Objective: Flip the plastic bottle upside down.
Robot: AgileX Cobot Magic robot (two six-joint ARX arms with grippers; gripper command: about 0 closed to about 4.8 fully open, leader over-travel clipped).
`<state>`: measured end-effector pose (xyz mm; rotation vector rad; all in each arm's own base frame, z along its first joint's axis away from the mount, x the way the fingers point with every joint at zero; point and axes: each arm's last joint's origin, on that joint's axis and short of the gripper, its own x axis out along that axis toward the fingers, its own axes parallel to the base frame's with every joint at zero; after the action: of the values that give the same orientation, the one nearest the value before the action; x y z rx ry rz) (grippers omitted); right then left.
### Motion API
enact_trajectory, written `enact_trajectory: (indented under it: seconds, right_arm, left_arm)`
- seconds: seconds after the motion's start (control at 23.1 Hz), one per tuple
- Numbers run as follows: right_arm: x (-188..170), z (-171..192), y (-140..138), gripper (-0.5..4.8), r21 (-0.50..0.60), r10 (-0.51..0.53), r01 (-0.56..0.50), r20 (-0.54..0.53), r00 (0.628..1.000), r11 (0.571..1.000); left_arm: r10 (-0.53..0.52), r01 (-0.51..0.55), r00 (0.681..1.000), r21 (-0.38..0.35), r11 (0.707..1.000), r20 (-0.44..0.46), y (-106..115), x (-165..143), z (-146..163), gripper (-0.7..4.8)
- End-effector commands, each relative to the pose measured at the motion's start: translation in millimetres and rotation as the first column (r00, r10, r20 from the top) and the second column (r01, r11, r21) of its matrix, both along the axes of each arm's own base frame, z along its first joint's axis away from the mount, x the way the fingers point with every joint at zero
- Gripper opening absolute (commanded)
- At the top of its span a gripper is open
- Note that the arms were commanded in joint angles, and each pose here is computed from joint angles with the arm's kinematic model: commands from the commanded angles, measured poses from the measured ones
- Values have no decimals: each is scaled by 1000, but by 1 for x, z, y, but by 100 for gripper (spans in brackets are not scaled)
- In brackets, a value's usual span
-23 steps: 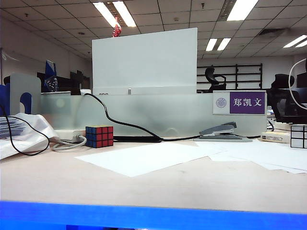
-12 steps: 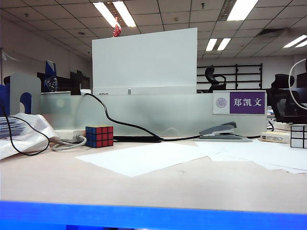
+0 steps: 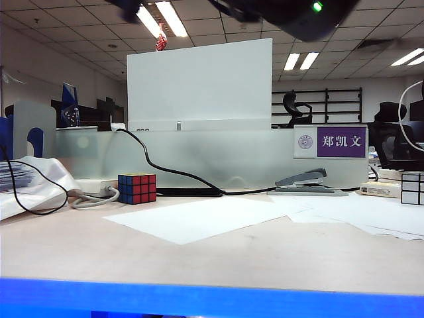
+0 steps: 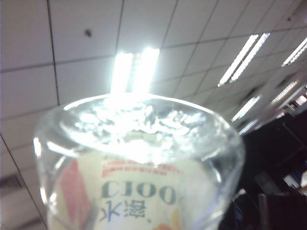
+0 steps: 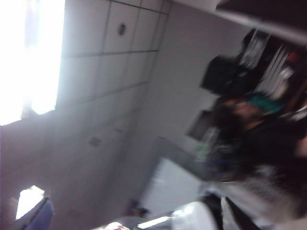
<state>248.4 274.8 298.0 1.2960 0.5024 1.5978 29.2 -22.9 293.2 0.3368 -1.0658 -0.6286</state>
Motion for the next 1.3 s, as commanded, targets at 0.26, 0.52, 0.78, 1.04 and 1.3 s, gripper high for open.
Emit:
enact_trajectory:
  seconds: [0.26,0.52,0.78,1.04,1.3]
  right_arm:
    - [45,-2,-65,-10,-154,8,105,595,803,982]
    - [51,-7,-71,-9,-134,-29,192,746,665,972]
    - [75,-26,-90,-10,-212,-72,339,746,662,917]
    - [92,-46,-131,-10,-262,-191,492,696,692,830]
    - [91,-55,-138,-9,-263,-208,535,717,665,803]
  left_arm:
    - [13,7,858,37,999,-514,-12,57,-18,-6]
    - [13,63,668,74,995,-744,-31,126,-54,-6]
    - [-121,203,669,24,979,-733,-52,176,-81,-6]
    - [-230,332,620,-14,943,-750,-70,228,-79,-6]
    - [-330,498,456,-70,865,-827,-94,282,-99,-6]
